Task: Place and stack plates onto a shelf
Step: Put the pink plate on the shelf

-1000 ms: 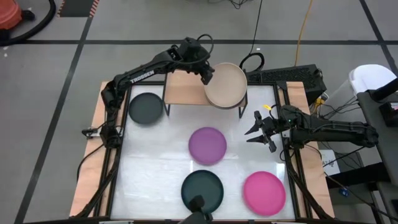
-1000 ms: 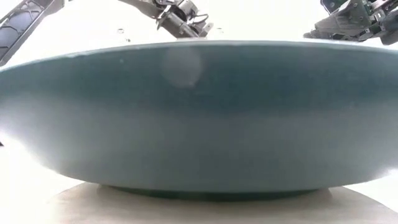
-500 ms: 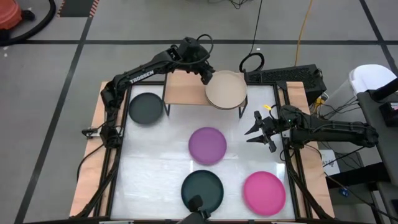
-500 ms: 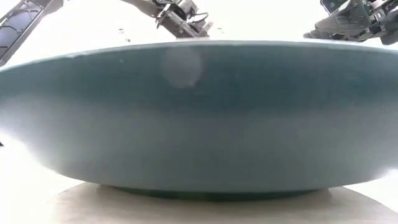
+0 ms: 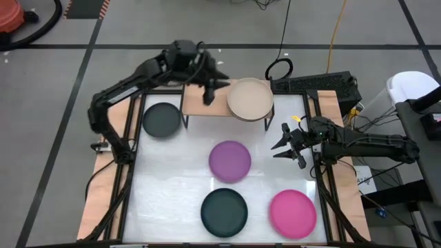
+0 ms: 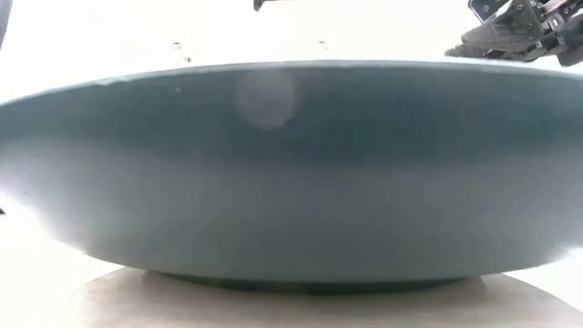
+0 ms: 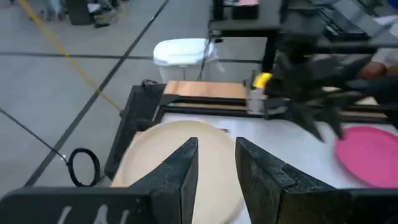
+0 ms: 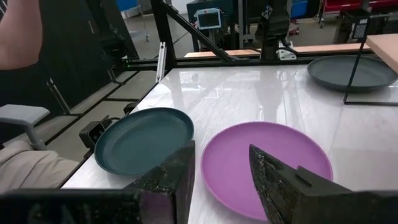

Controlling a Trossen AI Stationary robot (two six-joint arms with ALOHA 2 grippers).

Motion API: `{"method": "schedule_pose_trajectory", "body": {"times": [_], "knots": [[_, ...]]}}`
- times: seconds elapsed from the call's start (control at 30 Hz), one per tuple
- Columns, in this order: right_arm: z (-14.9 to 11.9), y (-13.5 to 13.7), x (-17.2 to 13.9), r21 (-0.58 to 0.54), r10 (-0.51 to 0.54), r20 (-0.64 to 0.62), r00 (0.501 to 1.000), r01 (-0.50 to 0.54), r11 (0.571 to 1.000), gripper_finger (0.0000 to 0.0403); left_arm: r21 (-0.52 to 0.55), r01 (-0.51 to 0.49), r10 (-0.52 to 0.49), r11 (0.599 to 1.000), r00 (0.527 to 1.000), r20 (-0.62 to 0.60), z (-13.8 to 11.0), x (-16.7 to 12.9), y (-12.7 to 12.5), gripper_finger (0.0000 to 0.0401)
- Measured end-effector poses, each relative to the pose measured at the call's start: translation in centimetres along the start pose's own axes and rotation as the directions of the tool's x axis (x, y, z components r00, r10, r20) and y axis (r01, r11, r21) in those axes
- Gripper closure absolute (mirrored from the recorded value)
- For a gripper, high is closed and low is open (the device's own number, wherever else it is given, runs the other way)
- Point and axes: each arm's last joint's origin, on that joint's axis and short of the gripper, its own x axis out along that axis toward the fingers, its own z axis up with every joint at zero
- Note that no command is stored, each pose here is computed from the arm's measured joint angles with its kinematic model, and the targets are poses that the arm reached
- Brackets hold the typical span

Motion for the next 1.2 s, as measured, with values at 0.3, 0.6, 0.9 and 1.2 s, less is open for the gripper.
{"method": "schedule_pose_trajectory", "body": {"times": [0.3, 0.6, 0.9, 1.2], "knots": [[0.5, -0.1, 0.0, 0.029, -0.029, 0.001, 1.0, 0.029, 0.999, 0.0271, 0.168, -0.004, 0.004, 0.986, 1.0, 0.001, -4.4, -2.4, -10.0, 0.0288], [3.4, 0.6, 0.7, 0.112, -0.022, -0.257, 0.966, 0.053, 0.992, 0.0271, -0.031, 0.036, -0.022, 0.999, 0.928, 0.372, -14.0, -2.6, -12.3, 0.0288], [1.8, 2.5, 3.4, 0.197, 0.099, -0.576, 0.812, 0.02, 0.98, 0.0271, -0.118, 0.087, -0.021, 0.989, 0.881, 0.472, -19.5, -2.1, -13.3, 0.0288], [-3.8, 5.1, 5.4, 0.237, 0.201, -0.764, 0.613, -0.023, 0.971, 0.0271, -0.116, 0.073, -0.016, 0.991, 0.901, 0.433, -20.5, -1.7, -13.9, 0.0288]]}}
